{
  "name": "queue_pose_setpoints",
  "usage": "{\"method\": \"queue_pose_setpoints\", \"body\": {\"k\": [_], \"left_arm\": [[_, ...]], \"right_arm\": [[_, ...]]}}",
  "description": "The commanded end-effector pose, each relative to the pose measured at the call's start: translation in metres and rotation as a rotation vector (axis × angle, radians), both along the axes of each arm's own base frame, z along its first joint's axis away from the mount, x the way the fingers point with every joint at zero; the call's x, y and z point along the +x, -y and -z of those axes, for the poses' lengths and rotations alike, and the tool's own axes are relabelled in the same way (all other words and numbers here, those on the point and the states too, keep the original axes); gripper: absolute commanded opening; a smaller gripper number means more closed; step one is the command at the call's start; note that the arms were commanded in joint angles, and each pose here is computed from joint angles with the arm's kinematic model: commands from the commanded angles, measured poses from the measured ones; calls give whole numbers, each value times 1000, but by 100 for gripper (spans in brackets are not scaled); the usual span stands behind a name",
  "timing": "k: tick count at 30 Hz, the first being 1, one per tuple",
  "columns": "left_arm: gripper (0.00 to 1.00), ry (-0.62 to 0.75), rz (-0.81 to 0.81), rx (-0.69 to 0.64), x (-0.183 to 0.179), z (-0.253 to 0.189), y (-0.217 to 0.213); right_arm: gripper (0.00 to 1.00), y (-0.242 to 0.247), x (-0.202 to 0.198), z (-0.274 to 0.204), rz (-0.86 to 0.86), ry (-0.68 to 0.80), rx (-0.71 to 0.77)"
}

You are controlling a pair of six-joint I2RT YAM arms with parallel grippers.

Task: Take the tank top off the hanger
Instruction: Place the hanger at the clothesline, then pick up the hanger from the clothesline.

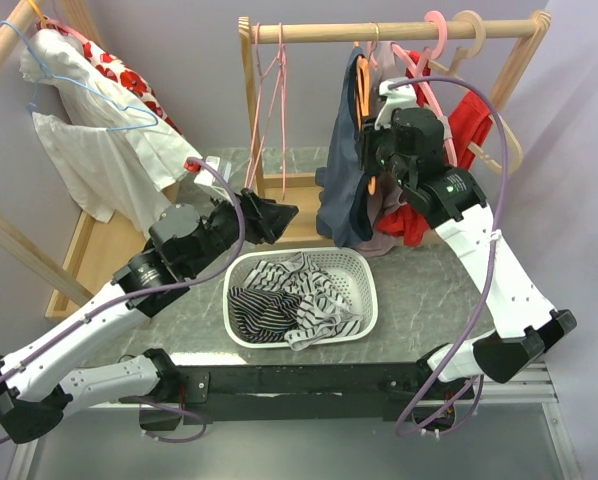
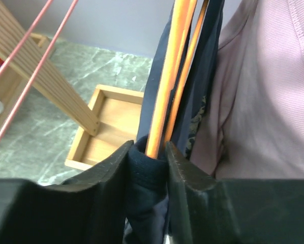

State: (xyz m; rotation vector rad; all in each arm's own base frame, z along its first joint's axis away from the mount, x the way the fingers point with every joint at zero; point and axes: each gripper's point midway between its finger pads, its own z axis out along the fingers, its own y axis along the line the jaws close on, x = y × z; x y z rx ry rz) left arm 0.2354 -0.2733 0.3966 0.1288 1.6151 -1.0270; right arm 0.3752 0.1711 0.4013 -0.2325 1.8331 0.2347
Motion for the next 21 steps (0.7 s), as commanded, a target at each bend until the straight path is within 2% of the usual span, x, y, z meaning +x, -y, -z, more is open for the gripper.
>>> {"method": "queue_pose_setpoints", "body": {"k": [1,7,10,11,12,21], "left_arm": [[69,53,-26,19,-3,-8,-12],[69,69,-54,34,0,-15,-17],[69,75,-54,30,0,-19,-16],[69,77,-56,32,1,-20,-16],[69,77,-56,35,1,-21,-16],[70,87,-69,38,4,-24,-17]], "right_arm": [[34,5,-7,-13,10,26,38],[36,3,-15,-5,-3,-9,64],[16,4,-16,-5,-3,-10,70],[3,4,-16,-5,-1,-14,68],[0,4,-17,-7,-4,-8,69],[0,18,-33,-61,26,107,90]]}}
